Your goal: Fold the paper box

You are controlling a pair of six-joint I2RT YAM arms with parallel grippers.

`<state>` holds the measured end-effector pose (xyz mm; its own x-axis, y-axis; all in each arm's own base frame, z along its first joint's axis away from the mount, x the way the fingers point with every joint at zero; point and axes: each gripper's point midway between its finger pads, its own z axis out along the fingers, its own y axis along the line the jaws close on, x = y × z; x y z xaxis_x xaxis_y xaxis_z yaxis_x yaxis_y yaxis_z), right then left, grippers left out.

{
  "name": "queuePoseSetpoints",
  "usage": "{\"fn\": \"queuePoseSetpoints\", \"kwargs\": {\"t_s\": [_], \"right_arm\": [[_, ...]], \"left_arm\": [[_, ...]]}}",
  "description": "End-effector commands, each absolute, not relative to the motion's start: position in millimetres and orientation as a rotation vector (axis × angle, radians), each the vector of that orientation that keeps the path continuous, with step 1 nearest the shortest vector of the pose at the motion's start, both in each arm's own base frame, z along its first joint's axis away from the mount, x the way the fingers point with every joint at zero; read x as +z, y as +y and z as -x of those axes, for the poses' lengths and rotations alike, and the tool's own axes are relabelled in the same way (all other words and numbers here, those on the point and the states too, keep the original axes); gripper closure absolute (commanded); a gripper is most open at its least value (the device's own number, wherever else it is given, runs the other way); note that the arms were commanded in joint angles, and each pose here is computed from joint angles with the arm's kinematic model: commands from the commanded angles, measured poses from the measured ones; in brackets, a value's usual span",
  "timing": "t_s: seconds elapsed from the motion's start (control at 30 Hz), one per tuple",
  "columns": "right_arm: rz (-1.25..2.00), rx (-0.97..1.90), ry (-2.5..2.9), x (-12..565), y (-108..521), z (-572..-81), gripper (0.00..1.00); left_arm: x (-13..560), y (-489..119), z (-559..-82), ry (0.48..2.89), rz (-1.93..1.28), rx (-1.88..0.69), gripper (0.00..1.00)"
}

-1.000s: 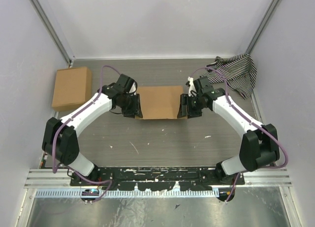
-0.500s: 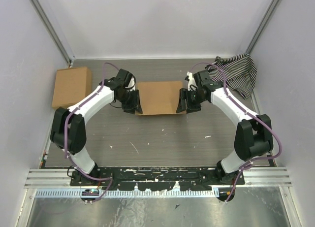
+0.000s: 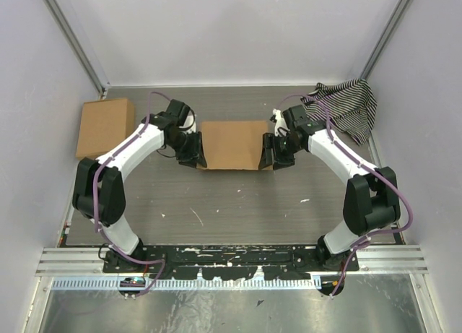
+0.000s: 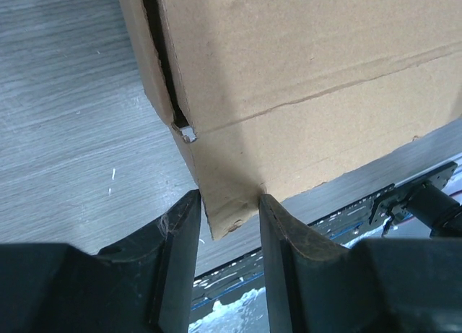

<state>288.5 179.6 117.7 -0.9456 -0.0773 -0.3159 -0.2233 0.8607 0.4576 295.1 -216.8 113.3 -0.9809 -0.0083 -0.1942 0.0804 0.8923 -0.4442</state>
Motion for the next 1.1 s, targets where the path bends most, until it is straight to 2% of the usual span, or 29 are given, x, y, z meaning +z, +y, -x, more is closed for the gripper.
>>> {"fn": "queuePoseSetpoints", "kwargs": {"t_s": [0.0,0.43,0.57,0.77,1.07], "right_arm": [[0.269,0.775,2.705,129,186,-283,0.37],[0.283,0.868,2.686,136,194,-275,0.37],[0.285,0.857,2.692,134,192,-274,0.37],[0.288,0.829,2.711,128,188,-272,0.37],[0.294,0.862,2.702,130,191,-268,0.37]], "left_arm": [[135,-219,-288,2.836,-0.114,-0.752,0.56],[135,-219,-277,2.851,-0.136,-0.805,0.56],[127,-210,-272,2.895,-0.164,-0.746,0.55],[112,-180,-266,2.965,-0.218,-0.510,0.54],[112,-181,-262,2.959,-0.209,-0.532,0.54]]}}
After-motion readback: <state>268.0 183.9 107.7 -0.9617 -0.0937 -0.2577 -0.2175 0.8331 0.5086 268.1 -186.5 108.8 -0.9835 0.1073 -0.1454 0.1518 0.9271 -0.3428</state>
